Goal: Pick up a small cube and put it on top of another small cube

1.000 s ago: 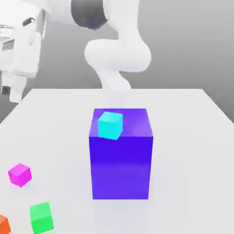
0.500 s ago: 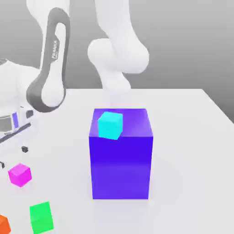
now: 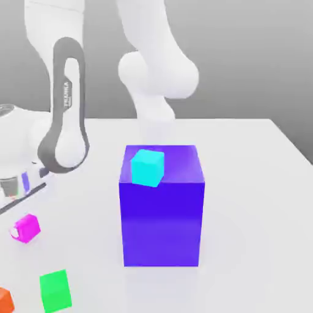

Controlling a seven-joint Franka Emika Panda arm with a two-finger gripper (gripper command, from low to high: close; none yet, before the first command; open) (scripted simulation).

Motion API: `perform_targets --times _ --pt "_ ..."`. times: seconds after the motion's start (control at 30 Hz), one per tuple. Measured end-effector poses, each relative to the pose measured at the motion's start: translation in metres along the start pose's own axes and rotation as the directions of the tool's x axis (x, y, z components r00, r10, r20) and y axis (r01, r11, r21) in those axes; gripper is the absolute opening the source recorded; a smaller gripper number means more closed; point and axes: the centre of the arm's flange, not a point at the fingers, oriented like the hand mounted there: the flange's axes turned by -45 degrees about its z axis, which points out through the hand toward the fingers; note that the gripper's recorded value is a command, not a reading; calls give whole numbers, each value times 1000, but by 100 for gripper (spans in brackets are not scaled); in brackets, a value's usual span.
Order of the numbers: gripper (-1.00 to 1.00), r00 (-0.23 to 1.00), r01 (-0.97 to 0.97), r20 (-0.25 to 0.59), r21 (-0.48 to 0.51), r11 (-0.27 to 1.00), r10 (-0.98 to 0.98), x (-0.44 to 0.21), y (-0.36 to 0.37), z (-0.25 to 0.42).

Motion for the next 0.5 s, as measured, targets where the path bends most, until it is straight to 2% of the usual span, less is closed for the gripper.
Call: perform_targets --times 0.13,0.27,0.4,0.43,0.5 --pt "-100 973 232 3 -2 973 -232 -63 -42 -29" --pt "-100 858 514 2 -1 858 -514 -158 -81 -56" --pt "-100 824 567 0 0 824 -567 -180 -88 -17" --pt "100 822 569 1 0 822 -569 -181 -87 -6" --pt "100 822 569 1 0 822 -569 -181 -87 -6"
